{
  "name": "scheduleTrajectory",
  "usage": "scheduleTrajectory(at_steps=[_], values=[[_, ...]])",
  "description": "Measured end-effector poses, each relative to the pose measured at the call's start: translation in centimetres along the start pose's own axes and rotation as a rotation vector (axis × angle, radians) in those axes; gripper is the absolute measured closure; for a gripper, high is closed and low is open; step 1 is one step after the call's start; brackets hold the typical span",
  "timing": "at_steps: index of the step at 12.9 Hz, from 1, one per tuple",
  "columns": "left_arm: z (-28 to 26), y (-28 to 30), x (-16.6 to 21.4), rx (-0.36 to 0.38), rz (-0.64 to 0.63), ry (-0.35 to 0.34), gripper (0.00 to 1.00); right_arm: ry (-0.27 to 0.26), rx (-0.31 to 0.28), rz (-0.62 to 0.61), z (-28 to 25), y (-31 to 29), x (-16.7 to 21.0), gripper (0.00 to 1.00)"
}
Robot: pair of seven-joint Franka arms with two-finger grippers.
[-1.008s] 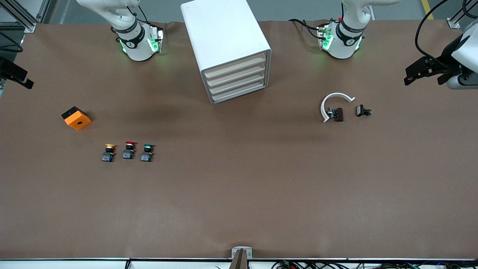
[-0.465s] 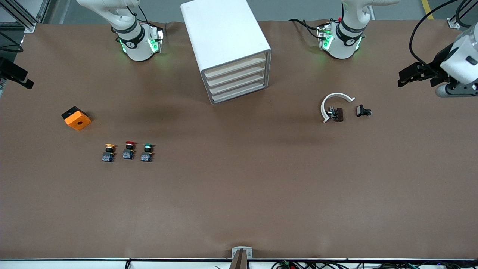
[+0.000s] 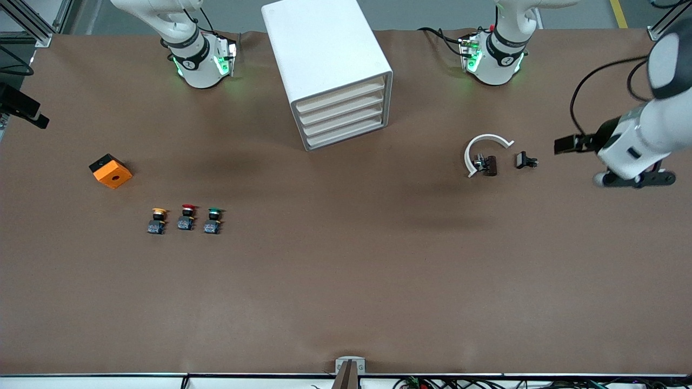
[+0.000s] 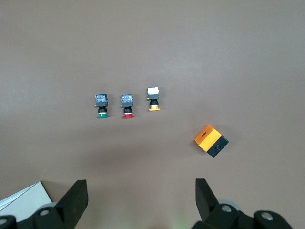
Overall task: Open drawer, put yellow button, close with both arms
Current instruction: 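Move the left gripper toward the white drawer cabinet's handle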
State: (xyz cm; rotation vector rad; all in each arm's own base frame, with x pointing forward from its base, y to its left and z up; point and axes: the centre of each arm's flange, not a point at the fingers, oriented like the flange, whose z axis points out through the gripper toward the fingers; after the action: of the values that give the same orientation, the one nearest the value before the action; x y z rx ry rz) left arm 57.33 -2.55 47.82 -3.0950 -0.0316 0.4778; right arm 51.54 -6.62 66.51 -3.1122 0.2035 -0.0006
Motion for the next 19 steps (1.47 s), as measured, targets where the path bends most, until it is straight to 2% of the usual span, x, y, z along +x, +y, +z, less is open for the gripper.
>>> scheduleTrajectory(at_steps=[5, 8, 11, 14, 17, 19], values=[[10.4, 0.7, 7.2, 0.005, -0.119, -0.048, 0.00, -0.001, 0.000, -0.001, 0.0, -0.1, 0.0, 0.00], [14.2, 2.2, 8.7, 0.019, -0.233, -0.096, 0.00, -0.002, 0.000, -0.001, 0.1, -0.1, 0.0, 0.00], [16.8, 6.1, 8.8, 0.037, -0.420, -0.149, 0.00, -0.002, 0.000, -0.001, 0.1, 0.0, 0.0, 0.00], [18.6, 10.7, 7.5, 0.074, -0.624, -0.295, 0.00, -0.002, -0.002, 0.002, 0.1, 0.0, 0.0, 0.00], [19.1, 12.9, 5.3, 0.111, -0.760, -0.507, 0.00, -0.002, -0.005, -0.005, 0.1, -0.4, 0.0, 0.00], [19.6, 14.8, 4.5, 0.102, -0.904, -0.628, 0.00, -0.002, -0.005, -0.007, 0.1, -0.6, -0.1, 0.00]])
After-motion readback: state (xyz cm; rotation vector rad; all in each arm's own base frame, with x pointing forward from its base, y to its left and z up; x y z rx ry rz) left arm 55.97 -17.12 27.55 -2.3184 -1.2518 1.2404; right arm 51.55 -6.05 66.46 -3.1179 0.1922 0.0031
